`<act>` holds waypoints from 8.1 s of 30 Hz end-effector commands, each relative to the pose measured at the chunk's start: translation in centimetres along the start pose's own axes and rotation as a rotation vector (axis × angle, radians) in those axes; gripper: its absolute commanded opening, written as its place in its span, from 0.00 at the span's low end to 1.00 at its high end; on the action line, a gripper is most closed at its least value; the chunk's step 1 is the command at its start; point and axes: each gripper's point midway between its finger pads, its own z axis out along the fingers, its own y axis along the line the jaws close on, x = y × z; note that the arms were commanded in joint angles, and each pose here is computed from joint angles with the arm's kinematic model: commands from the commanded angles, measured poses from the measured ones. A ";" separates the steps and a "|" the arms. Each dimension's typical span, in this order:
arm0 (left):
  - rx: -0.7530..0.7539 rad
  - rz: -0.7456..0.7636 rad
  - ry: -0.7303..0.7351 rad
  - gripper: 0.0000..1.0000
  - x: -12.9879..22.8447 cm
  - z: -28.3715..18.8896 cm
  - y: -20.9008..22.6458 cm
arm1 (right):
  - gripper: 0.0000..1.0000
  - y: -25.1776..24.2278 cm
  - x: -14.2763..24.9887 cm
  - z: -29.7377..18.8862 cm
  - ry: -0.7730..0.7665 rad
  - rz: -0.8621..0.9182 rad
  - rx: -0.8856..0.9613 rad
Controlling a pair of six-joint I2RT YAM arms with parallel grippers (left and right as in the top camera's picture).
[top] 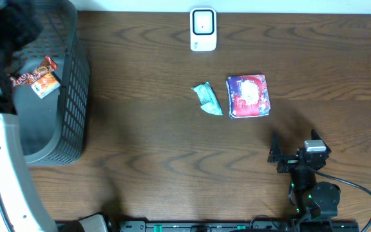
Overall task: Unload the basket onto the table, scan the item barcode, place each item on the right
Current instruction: 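Reach the left gripper into the basket and grasp the orange packet, then carry the orange packet out and place it beside the green packet, then reach the left gripper into the basket and grasp the brown-red wrapper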
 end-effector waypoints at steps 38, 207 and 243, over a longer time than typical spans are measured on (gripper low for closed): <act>-0.238 0.672 0.776 0.52 25.7 20.5 20.9 | 0.99 0.0 0.0 0.0 0.000 -0.014 0.002; -0.304 0.519 0.210 0.82 6.4 4.2 10.7 | 0.99 0.0 0.0 0.0 0.000 -0.014 0.002; -0.331 0.942 0.501 0.72 19.0 21.6 27.1 | 0.99 0.0 0.0 0.0 0.000 -0.014 0.002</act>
